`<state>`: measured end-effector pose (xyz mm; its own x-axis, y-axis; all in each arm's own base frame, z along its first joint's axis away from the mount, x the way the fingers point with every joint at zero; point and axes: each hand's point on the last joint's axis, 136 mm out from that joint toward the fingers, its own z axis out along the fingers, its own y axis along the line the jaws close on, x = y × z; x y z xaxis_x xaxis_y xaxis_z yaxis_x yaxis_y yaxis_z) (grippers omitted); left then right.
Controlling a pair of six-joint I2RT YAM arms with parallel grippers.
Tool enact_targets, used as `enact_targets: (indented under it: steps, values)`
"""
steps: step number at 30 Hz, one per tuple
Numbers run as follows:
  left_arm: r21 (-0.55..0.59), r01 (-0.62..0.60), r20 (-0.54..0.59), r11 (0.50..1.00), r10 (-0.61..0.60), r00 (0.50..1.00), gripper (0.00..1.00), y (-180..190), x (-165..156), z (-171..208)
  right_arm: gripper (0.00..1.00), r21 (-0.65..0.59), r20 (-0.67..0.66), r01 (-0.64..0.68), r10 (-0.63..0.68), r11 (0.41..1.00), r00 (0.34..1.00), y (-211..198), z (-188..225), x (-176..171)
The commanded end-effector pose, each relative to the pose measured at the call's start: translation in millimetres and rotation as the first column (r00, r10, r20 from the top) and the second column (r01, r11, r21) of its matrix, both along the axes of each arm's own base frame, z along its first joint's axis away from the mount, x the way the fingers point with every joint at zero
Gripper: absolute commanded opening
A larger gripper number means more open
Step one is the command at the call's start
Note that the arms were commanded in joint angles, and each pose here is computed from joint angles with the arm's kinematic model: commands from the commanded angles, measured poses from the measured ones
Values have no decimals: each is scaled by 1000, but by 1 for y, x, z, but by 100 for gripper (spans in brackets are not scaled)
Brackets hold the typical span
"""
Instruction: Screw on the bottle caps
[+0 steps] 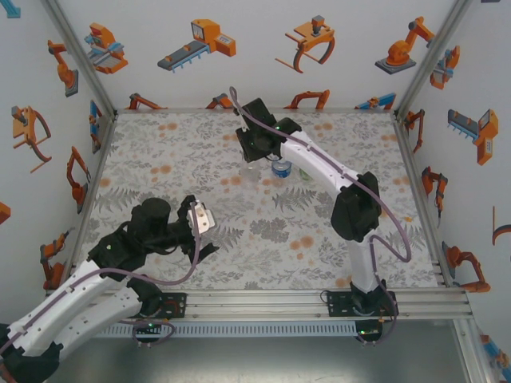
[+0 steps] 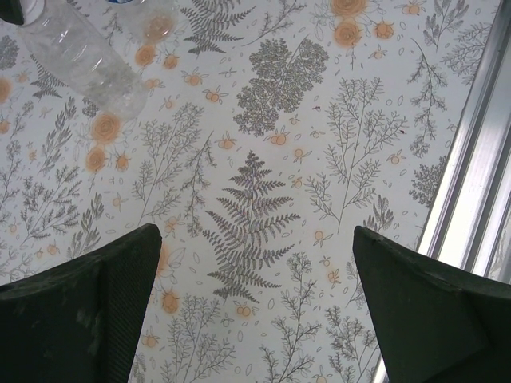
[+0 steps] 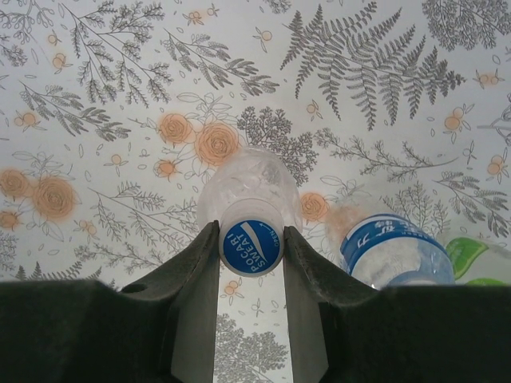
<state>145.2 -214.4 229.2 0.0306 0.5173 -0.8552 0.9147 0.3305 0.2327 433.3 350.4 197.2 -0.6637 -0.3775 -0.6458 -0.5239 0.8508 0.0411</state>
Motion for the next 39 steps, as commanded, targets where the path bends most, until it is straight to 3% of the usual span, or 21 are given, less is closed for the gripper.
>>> enact_targets:
  steps: [1, 5, 7, 9, 13, 16, 21, 29, 36, 39]
  values:
    - [-6, -14, -29, 1000, 14, 999, 97, 5, -3, -5, 7, -33, -20, -22, 22, 999, 1000, -1, -3, -3]
    - [-24, -26, -24, 999, 25, 999, 97, 6, -3, -4, 19, -28, -17, -22, 21, 999, 1000, 0, -1, -3]
    - [-34, -31, -22, 999, 31, 999, 97, 6, -3, -3, 44, -25, -6, -18, 18, 1000, 1000, -1, 5, -2]
    - [-47, -39, -19, 998, 38, 999, 97, 6, -2, -2, 58, -23, 9, -17, 18, 1000, 1000, -2, 12, -2]
    - [-72, -59, -18, 996, 58, 998, 97, 3, 5, -3, 80, -25, 41, -21, 22, 999, 999, -6, 30, -3]
    - [-90, -94, -14, 991, 94, 996, 97, 1, 14, -6, 90, -25, 58, -19, 20, 1000, 998, -14, 44, -7]
    - [-109, -210, 6, 972, 212, 977, 97, 5, 41, -10, 99, -41, 97, 3, 1, 999, 995, -37, 64, -18]
    - [-96, -397, -2, 913, 398, 917, 97, 21, 88, -26, 99, -82, 160, 106, -92, 991, 983, -108, 79, -36]
    - [-89, -563, 25, 822, 567, 824, 97, 47, 128, -42, 99, -102, 198, 250, -226, 963, 954, -190, 51, -51]
    - [-72, -662, 45, 746, 665, 745, 97, 70, 146, -49, 99, -94, 233, 299, -271, 949, 934, -220, 34, -58]
